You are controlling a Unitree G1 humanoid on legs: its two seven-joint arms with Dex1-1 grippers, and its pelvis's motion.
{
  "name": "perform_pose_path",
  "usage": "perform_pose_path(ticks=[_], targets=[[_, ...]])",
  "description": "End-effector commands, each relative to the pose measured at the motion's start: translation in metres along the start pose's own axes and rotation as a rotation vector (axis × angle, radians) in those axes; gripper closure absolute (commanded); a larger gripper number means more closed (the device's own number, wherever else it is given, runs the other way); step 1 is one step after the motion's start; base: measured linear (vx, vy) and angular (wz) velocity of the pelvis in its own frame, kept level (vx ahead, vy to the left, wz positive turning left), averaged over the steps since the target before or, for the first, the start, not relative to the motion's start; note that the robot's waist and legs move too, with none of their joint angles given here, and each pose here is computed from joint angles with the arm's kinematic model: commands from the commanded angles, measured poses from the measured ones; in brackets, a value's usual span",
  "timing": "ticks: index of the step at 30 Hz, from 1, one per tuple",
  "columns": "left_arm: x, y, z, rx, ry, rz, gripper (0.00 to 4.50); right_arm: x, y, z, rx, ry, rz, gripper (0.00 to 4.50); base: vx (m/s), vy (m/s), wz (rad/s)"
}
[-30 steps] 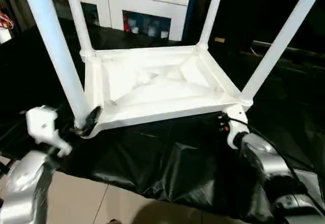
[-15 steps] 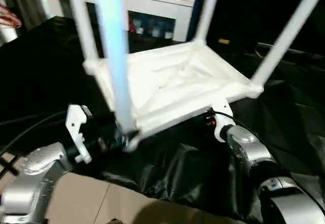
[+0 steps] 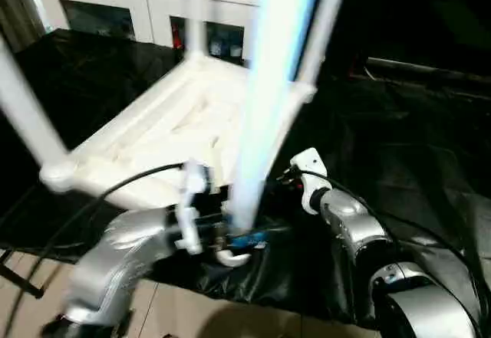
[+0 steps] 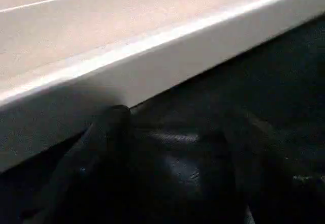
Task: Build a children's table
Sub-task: Rotate table base
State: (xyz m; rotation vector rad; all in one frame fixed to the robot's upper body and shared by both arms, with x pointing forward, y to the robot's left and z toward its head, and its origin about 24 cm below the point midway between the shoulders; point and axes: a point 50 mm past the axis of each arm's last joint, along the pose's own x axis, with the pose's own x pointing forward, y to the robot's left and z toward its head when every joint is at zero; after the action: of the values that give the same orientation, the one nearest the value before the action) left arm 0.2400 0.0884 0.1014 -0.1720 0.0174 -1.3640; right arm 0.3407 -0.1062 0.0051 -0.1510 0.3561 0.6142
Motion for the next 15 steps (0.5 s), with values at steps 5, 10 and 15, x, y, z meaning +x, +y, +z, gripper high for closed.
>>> perform_pose_path(ticks=[5,10,15], targets=[[0.02,0.025,-0.001,0.122,0.04,0.125,0.05,0.007,0.008,0.008,-0.025,-0.006,0.027,1.29,0.0,0.0,0.0],[0.022,0.047,0.003,0.223,0.056,0.289,0.05,-0.003,-0.014,0.007,-0.026,-0.012,-0.013,1.29,0.0,0.0,0.0],[0.009,0.052,0.002,0.208,0.071,0.269,0.05,-0.018,-0.035,0.008,-0.022,-0.033,-0.004,1.29,0.0,0.0,0.0]])
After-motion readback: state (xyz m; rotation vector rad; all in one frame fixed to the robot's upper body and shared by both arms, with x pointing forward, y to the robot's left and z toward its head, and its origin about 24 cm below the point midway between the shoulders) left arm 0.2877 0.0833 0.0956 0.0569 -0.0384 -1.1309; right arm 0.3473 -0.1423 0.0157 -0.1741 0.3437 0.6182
